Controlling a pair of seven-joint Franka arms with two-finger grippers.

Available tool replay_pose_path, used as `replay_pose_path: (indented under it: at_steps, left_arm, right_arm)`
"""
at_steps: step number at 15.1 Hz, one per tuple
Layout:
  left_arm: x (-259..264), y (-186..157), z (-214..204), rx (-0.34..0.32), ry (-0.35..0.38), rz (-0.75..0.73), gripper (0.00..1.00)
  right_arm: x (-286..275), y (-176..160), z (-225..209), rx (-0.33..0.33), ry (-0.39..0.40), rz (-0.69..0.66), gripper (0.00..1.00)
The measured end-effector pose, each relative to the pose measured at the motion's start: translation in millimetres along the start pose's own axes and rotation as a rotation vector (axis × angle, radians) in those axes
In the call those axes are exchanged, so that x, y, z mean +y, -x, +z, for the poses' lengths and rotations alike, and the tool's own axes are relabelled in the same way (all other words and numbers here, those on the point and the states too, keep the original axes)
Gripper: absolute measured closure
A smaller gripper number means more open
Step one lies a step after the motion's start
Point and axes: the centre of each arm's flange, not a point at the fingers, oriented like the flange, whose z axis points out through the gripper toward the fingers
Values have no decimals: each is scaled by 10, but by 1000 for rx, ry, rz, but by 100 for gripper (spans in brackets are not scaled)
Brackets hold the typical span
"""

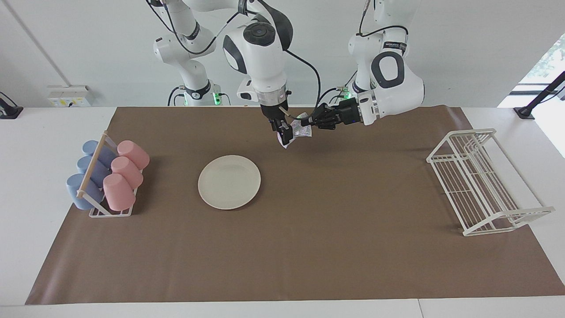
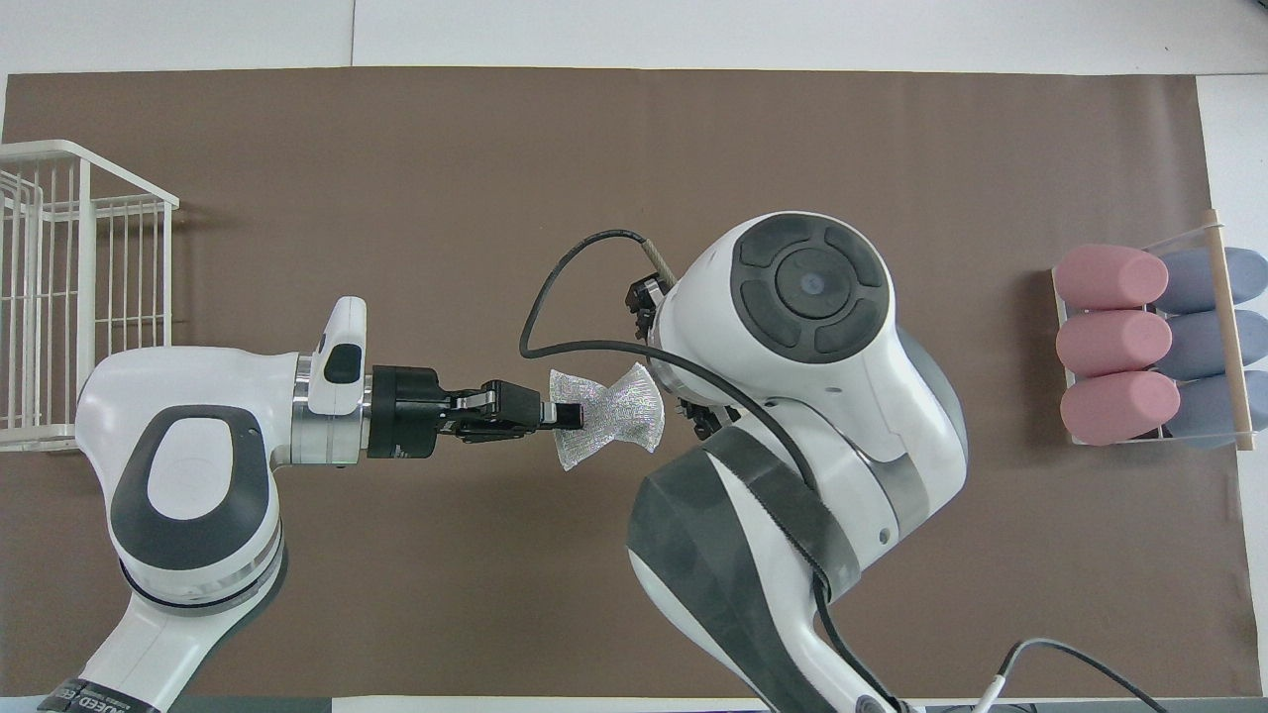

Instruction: Wipe plate with sponge

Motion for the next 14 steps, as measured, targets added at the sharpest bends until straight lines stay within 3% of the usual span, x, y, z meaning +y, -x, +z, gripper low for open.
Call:
replay_pose_path:
  at_steps: [1,2,4,8,14]
  left_arm:
    - [-7,-7,-13,3,0,-6,96]
    - [-18,-16,-32,7,-1,-14,96]
    - [-78,-42,-103,9,-49,-38,96]
    - [-237,-117,-347,14,-257,-110,96]
    - [-4,-323,-786,118,-655,-136,96]
  right_arm:
    - [9,-135,-49,6,-3,-49,4]
    - [23,-302,-109,12,-9,-103,0]
    - [75,-701,-250,26,-22,-195,0]
    - [293,-1360,-551,58,-30,-398,0]
    - [595,-1557,-878,86,-10,-704,0]
